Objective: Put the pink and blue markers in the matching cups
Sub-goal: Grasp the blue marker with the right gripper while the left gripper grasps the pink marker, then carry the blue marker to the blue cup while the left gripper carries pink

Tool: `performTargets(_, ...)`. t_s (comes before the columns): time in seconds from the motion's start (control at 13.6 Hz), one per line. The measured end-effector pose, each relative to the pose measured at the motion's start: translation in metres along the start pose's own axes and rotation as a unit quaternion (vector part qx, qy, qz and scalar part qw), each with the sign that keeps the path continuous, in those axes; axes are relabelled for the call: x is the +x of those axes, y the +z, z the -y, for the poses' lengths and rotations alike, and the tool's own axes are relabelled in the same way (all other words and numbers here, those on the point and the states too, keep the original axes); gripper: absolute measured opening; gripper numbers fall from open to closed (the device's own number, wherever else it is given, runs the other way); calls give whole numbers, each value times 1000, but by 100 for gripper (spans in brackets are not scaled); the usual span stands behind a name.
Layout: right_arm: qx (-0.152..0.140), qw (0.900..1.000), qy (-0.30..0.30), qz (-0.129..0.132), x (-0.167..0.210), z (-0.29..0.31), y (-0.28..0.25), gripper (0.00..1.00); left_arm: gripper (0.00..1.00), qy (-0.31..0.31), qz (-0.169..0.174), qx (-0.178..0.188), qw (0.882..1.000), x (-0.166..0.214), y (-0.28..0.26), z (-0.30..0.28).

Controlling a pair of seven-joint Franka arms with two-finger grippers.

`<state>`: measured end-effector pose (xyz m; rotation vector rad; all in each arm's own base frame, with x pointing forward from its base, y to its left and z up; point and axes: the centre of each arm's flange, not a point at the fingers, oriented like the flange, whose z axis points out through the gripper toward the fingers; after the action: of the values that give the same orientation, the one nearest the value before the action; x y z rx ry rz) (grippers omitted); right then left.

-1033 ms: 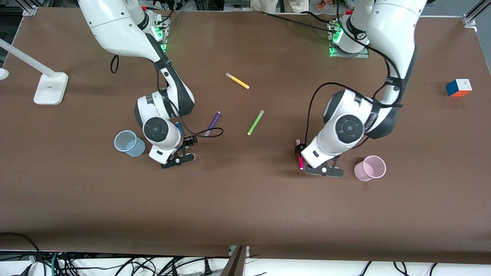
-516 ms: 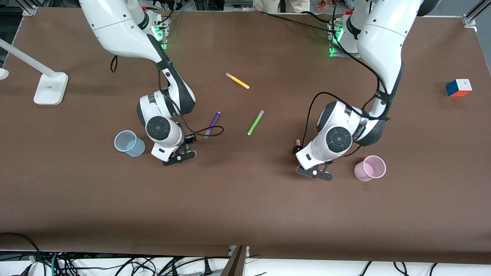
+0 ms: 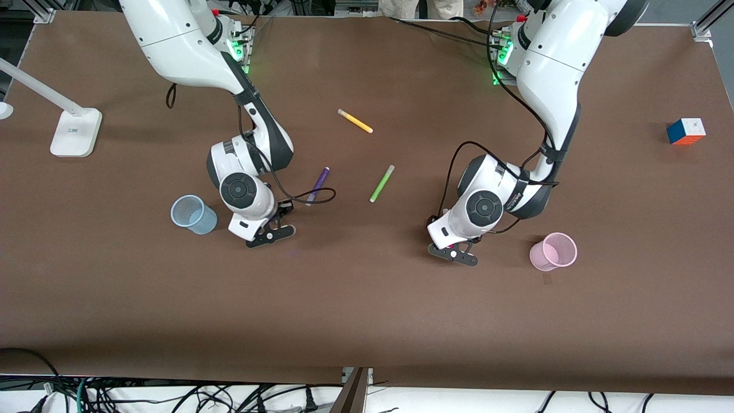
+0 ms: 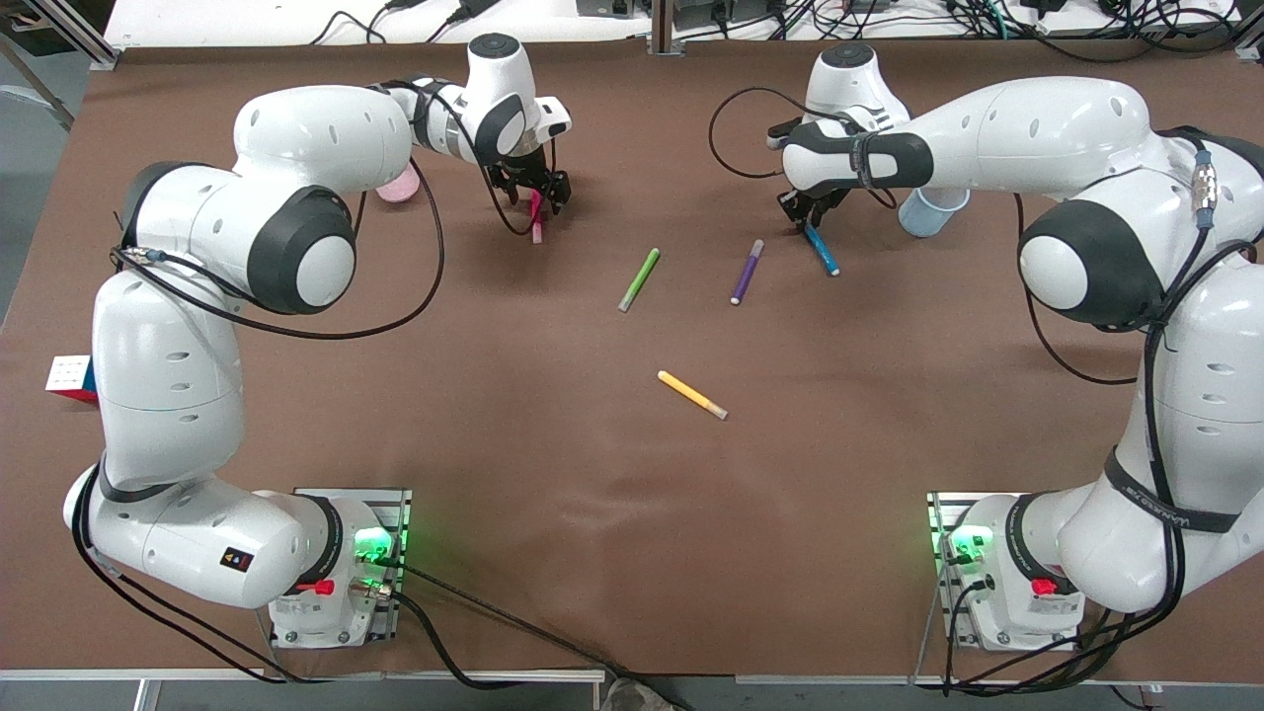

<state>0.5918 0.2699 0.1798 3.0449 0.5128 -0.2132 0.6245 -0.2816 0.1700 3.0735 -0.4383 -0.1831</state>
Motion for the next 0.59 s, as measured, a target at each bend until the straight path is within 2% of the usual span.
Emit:
performTargets(0.07, 0, 1000, 0, -1, 0, 0, -1, 16, 80, -1, 2, 1, 1000, -2, 0, 1)
performTargets(0.22, 1, 1000, -2, -12, 4, 1, -9, 16, 58, -2, 3, 2, 1000, -4, 0, 3)
performTargets(0.44, 4, 998, -33, -52, 14, -6, -68, 16, 24, -2, 2, 2, 1000, -5, -5, 4)
performTargets(0.52, 4, 997, -50, -58, 13, -13, -96, 16, 17, -2, 1, 2, 1000, -5, -7, 4)
performTargets(0.59, 10, 996, -69, -60, 10, -21, -124, 16, 18, -2, 1, 2, 1000, -5, -8, 5)
